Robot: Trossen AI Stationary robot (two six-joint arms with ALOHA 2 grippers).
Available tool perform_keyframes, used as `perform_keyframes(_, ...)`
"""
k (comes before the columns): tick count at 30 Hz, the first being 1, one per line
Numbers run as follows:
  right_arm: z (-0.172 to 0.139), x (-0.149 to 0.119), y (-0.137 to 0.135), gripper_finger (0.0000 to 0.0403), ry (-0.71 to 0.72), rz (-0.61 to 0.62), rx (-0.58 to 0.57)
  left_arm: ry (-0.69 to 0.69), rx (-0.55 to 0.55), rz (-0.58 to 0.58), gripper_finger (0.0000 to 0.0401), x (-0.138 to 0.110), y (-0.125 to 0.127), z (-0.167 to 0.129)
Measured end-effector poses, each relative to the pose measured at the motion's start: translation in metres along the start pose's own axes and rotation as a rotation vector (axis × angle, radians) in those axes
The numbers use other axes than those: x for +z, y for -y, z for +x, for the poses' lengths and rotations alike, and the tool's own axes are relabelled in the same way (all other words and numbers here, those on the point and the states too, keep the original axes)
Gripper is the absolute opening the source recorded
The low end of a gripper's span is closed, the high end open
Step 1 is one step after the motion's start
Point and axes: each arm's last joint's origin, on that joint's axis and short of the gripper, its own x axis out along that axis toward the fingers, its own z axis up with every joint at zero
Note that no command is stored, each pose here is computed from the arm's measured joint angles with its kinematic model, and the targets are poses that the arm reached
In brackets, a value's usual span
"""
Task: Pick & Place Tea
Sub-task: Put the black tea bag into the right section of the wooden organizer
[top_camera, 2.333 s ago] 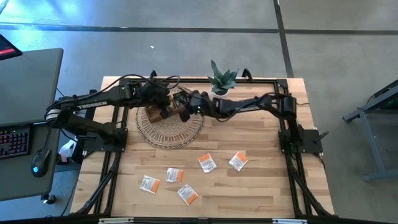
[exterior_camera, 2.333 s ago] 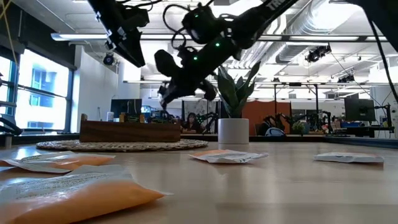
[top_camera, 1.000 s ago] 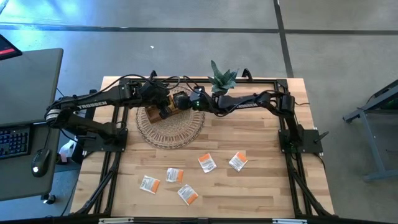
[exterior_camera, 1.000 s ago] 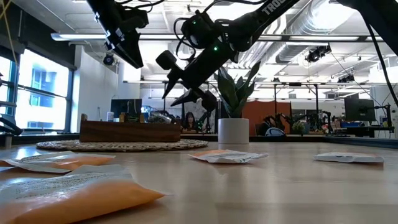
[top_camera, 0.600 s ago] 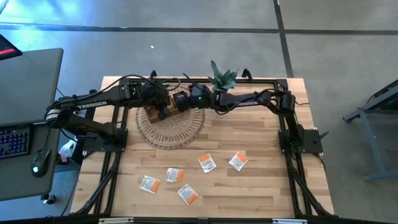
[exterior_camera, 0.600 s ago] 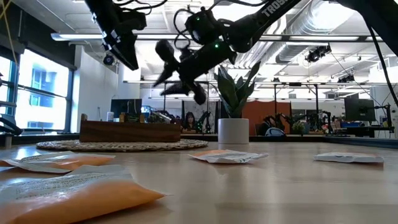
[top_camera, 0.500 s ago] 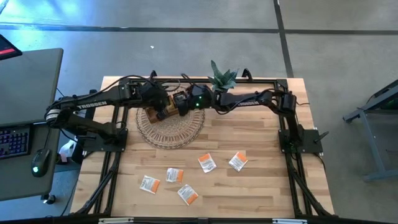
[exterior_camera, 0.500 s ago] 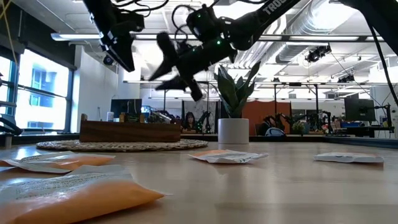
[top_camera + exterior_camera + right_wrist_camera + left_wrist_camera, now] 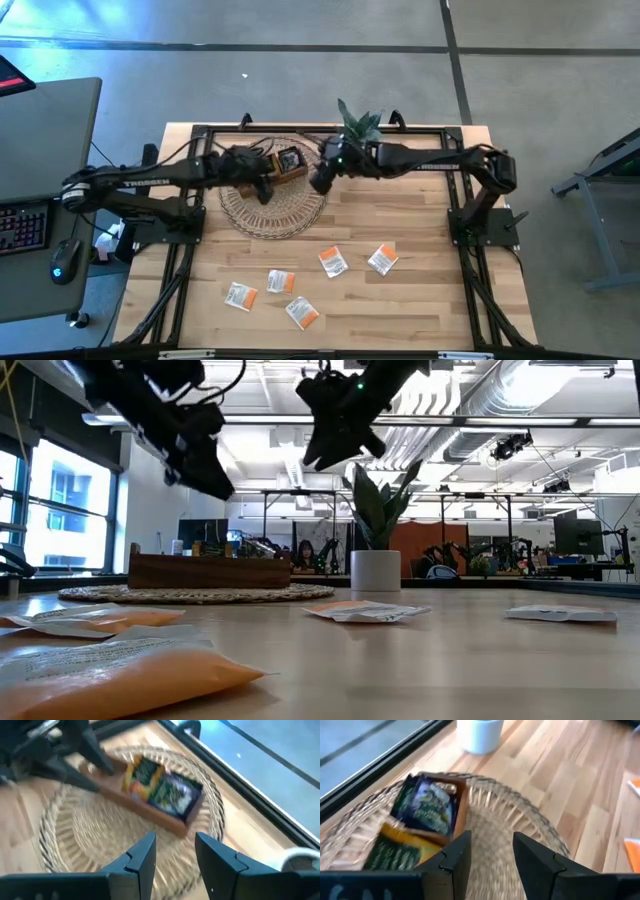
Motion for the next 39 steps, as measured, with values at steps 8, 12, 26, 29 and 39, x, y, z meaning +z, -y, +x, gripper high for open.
perform_keyframes(8,0.002,-0.035,0.004,0.0133,0.042,0.025,0.158,0.008,0.094,-0.087,0.0143,-0.011,-0.021,0.016)
perform_keyframes(12,-0.013,-0.051,0.022,0.0133,0.186,0.031,0.247,-0.014,0.046,-0.123,0.0143,-0.009,-0.037,0.018)
perform_keyframes(26,-0.063,-0.081,0.054,0.0133,0.566,-0.025,0.25,-0.061,0.097,-0.244,0.0143,-0.018,-0.053,0.067)
perform_keyframes(29,-0.064,-0.082,0.053,0.0133,0.565,-0.031,0.271,-0.052,0.145,-0.244,0.0143,-0.018,-0.054,0.068)
perform_keyframes(39,-0.063,-0.083,0.054,0.0133,0.561,-0.029,0.268,-0.06,0.109,-0.27,0.0143,-0.019,-0.053,0.07)
